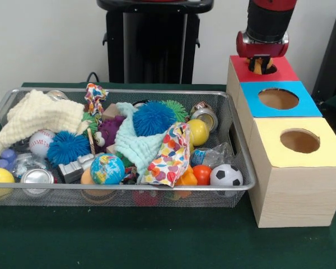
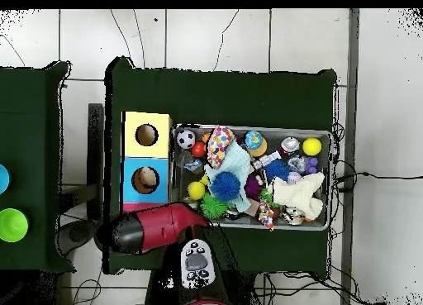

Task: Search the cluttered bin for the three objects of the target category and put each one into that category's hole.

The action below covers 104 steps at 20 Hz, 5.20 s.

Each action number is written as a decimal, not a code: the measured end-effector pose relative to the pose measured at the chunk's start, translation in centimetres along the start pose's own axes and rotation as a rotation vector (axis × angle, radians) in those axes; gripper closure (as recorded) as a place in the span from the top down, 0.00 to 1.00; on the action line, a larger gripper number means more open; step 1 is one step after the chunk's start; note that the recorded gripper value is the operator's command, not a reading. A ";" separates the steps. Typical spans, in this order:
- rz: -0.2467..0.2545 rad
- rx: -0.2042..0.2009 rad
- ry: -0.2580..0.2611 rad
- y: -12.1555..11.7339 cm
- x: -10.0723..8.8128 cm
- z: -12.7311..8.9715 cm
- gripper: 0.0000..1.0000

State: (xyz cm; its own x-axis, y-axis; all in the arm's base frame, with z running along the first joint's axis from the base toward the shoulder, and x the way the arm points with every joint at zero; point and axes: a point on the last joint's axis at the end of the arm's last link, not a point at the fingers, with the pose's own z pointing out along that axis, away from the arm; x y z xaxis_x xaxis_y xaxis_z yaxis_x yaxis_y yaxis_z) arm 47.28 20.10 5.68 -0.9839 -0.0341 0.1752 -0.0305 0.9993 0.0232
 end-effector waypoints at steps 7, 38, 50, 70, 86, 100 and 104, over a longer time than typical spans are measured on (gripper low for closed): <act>-0.007 -0.001 -0.013 0.1 0.1 0.3 0.00; -0.031 -0.026 -0.080 1.3 0.7 1.0 1.00; -0.035 -0.019 -0.093 1.5 0.7 0.1 1.00; 0.001 0.001 0.002 2.4 0.3 -5.6 1.00; 0.004 -0.003 -0.014 2.3 0.0 -4.8 1.00; 0.020 0.001 -0.010 2.5 -0.1 -5.0 1.00; 0.023 0.002 -0.004 2.5 -0.2 -4.8 1.00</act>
State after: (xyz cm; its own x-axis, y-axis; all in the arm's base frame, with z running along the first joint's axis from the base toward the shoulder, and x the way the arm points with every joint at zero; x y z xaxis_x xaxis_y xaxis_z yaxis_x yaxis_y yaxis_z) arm 48.23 22.49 10.44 -0.9850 -0.0107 0.1720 -0.0078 0.9998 0.0172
